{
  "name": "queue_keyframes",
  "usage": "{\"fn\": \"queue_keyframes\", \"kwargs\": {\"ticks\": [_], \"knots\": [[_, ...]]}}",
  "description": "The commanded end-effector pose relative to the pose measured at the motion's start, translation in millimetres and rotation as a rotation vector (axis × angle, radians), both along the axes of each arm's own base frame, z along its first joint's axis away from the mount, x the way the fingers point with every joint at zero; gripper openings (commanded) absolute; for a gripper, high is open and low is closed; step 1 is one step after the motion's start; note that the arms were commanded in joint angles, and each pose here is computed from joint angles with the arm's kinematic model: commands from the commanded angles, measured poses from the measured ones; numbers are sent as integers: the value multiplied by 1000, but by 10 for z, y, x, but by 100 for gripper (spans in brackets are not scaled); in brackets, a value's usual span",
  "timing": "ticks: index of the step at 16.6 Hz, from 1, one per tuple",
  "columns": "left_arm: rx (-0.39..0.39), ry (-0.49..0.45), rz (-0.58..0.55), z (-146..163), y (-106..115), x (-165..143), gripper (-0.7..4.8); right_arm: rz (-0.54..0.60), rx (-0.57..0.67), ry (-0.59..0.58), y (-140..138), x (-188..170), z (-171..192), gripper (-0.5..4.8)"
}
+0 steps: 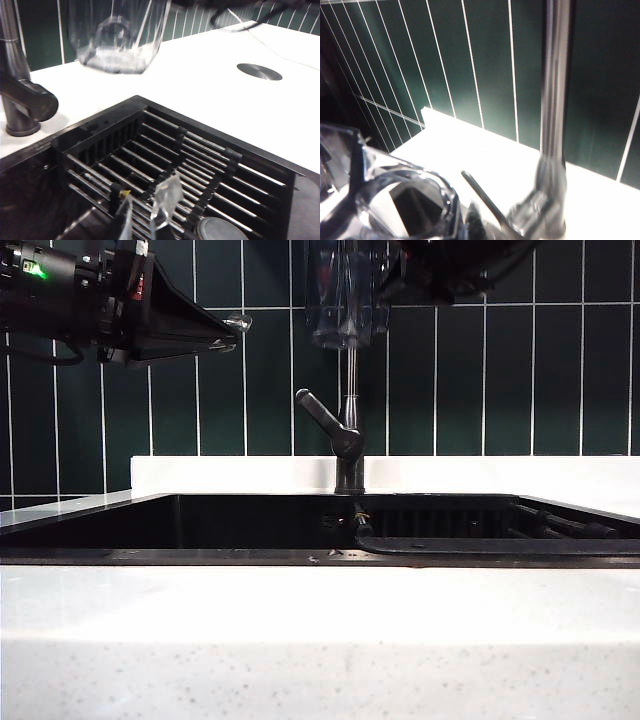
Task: Pick up the mug next to the sink, go to the faucet to get some water, pour the water into the sink, and finally put the mug back to its place.
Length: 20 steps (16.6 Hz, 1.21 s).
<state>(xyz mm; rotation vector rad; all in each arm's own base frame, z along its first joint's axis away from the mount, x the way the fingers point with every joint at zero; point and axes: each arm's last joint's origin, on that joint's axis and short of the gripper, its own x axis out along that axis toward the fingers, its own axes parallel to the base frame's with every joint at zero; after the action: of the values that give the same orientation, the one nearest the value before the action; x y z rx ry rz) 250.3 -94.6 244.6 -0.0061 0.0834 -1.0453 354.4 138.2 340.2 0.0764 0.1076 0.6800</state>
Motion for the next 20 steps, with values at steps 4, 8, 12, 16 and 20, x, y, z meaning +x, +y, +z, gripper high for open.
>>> {"fn": "queue_keyframes", "kwargs": {"ticks": [4, 8, 12, 16, 20], "knots": [[28, -10, 10, 50, -29, 95, 56, 52, 8, 17, 52, 89, 175, -5], [47, -11, 16, 58, -81, 275, 57, 61, 16, 15, 51, 89, 198, -5], [95, -69, 33, 26, -130, 463, 57, 61, 18, 13, 52, 89, 206, -5], [118, -132, 21, 52, -209, 725, 57, 61, 31, -3, 52, 89, 285, -5], [122, -228, 28, -3, -227, 833, 58, 61, 34, -1, 53, 89, 285, -5]]}}
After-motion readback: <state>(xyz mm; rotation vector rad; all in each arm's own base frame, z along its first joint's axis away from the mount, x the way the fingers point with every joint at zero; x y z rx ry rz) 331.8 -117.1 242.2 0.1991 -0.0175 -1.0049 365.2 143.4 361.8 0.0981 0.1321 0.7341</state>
